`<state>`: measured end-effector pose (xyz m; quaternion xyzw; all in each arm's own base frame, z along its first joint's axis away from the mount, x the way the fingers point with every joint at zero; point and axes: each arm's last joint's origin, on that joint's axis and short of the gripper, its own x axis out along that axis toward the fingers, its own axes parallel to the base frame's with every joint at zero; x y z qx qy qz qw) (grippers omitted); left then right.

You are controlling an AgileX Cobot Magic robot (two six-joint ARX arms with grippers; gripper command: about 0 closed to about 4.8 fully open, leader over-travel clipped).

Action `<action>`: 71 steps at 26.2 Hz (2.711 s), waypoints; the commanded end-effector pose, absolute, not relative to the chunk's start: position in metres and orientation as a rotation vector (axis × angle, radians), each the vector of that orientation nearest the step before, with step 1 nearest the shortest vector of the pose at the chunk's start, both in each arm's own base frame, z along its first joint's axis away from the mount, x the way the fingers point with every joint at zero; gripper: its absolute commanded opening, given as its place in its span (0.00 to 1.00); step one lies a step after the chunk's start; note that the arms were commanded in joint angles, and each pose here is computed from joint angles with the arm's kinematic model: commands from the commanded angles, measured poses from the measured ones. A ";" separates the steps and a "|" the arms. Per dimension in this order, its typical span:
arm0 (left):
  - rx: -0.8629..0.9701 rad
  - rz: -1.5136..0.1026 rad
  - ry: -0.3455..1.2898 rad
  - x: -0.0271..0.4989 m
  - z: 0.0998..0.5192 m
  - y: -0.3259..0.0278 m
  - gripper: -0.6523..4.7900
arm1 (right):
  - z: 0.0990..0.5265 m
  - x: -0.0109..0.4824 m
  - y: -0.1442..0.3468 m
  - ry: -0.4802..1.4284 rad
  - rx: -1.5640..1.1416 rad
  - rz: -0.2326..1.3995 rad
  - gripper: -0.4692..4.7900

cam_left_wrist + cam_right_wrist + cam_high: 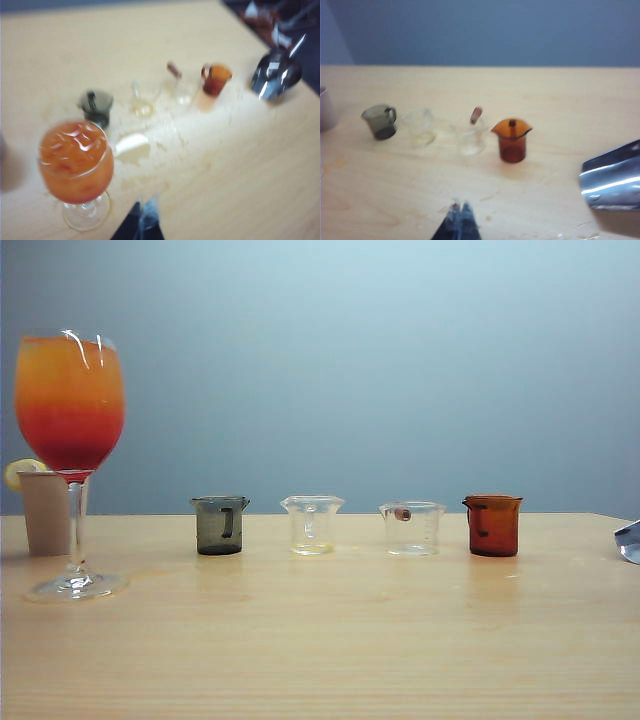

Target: Pick up the fourth measuring cup from the left, pour the grenadine inside into the goblet, and finally put the measuring cup back in its original place.

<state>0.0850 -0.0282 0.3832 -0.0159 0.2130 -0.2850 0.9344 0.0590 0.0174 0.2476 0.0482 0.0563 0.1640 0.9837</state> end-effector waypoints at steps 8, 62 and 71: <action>-0.122 -0.391 0.073 -0.010 0.356 -0.004 0.11 | 0.227 0.063 0.017 0.126 0.087 0.290 0.09; -0.242 -0.146 0.199 0.094 0.149 -0.018 0.11 | 0.151 0.097 0.002 0.134 0.093 -0.060 0.11; -0.260 0.020 0.178 0.096 0.149 -0.001 0.12 | 0.151 0.097 0.002 0.134 0.093 -0.061 0.11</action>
